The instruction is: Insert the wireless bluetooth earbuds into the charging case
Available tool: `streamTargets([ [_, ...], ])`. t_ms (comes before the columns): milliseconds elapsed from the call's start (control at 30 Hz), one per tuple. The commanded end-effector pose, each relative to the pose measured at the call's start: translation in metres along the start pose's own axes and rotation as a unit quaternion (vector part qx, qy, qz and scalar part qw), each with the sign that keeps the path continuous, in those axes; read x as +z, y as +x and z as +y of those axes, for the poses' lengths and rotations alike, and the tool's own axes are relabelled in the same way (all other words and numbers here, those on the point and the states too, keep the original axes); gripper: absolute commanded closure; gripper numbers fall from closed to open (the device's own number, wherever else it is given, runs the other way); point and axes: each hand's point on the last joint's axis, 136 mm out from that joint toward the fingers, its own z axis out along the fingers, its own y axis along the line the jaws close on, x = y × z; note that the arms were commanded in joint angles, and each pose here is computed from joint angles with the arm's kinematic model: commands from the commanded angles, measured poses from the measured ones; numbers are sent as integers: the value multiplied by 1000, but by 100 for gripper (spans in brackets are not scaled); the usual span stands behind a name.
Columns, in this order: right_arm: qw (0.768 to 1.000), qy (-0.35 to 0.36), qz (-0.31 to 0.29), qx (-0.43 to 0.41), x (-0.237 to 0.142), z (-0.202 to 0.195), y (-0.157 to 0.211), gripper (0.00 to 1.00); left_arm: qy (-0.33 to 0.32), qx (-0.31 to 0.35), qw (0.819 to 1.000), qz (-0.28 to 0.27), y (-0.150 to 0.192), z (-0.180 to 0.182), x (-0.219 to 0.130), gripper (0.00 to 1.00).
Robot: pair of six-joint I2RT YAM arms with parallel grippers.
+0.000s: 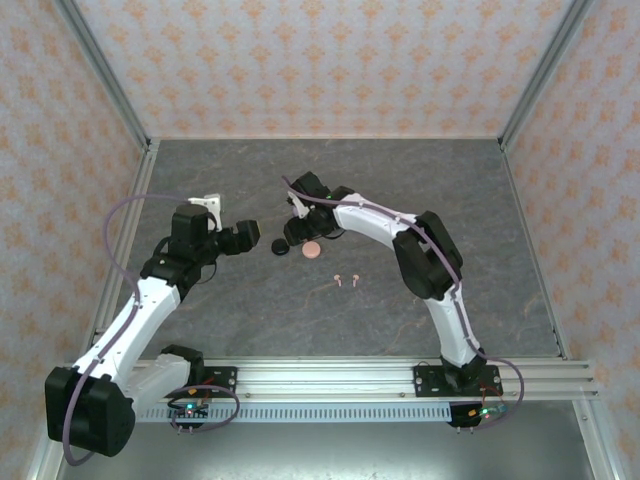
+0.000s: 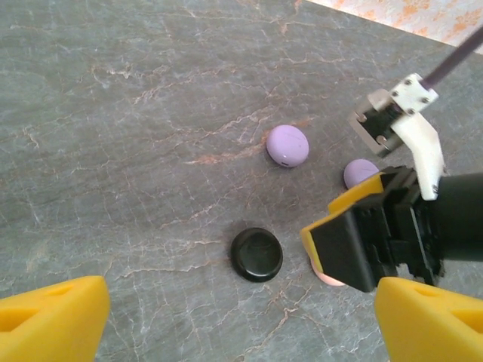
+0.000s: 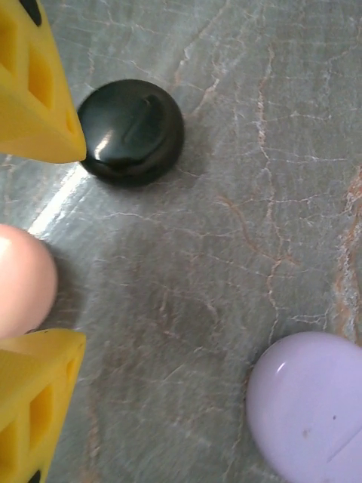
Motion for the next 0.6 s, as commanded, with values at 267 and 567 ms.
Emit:
streamTargets([
  [267, 998, -12, 52, -23, 15, 5, 23, 40, -14, -14, 1000, 7, 4, 7, 4, 9],
  [567, 998, -28, 54, -22, 2, 11, 40, 40, -7, -19, 1000, 12, 7, 6, 10, 8],
])
